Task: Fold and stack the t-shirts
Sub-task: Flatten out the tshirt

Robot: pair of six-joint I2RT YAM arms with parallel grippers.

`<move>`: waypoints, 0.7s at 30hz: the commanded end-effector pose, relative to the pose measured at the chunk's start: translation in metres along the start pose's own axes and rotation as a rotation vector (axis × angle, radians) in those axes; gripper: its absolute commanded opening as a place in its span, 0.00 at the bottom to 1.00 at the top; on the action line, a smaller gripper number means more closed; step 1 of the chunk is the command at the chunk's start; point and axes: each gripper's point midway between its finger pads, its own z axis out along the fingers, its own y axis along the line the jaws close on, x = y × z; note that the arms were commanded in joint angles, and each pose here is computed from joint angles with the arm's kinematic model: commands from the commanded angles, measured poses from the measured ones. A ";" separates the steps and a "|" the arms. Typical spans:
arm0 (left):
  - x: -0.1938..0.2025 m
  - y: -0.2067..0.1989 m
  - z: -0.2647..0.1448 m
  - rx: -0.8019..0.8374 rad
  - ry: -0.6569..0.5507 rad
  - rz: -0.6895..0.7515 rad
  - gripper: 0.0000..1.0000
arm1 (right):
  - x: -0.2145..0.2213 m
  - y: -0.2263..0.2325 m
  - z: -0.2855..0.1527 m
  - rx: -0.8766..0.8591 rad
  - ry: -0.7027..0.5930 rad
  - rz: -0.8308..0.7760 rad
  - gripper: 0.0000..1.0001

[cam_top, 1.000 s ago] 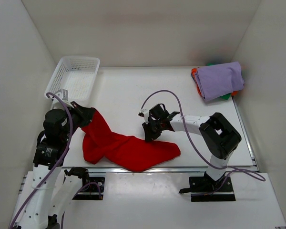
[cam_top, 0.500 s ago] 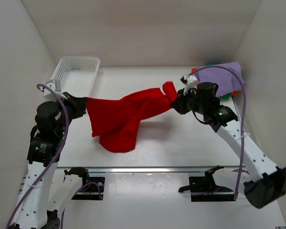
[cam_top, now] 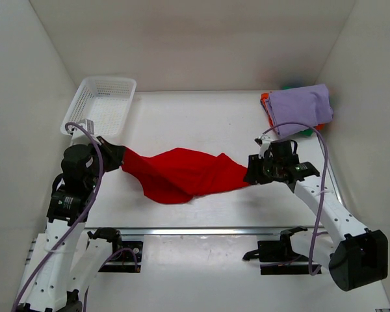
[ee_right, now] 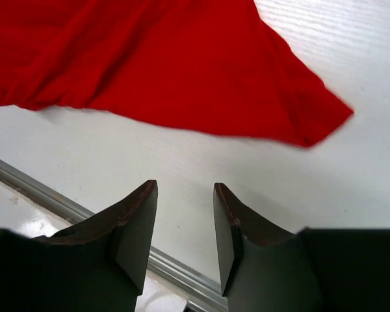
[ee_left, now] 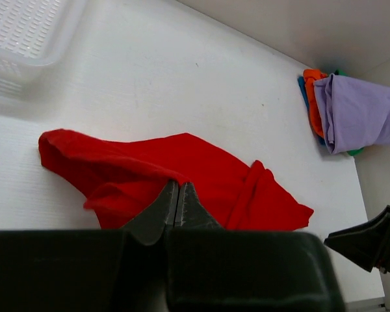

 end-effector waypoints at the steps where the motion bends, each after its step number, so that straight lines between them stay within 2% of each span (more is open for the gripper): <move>1: -0.004 -0.009 -0.003 0.049 -0.023 -0.016 0.00 | -0.033 0.011 0.011 -0.049 -0.090 0.002 0.38; 5: 0.000 -0.007 -0.004 0.049 -0.014 -0.019 0.00 | -0.039 0.003 0.034 0.013 -0.093 -0.056 0.40; 7: 0.001 -0.009 -0.004 0.058 -0.012 -0.021 0.00 | -0.042 -0.009 0.045 0.034 -0.075 -0.033 0.42; 9: 0.005 -0.007 -0.002 0.055 -0.006 -0.026 0.00 | -0.052 -0.008 0.051 -0.024 -0.091 -0.030 0.45; 12: 0.009 -0.009 0.001 0.075 0.006 -0.038 0.00 | -0.082 -0.010 0.059 -0.013 -0.132 -0.067 0.45; 17: 0.018 -0.008 0.003 0.082 0.024 -0.047 0.00 | -0.107 0.003 0.082 -0.037 -0.109 -0.134 0.45; 21: 0.023 -0.004 0.007 0.069 0.033 -0.043 0.00 | -0.114 0.002 0.109 -0.032 -0.073 -0.176 0.51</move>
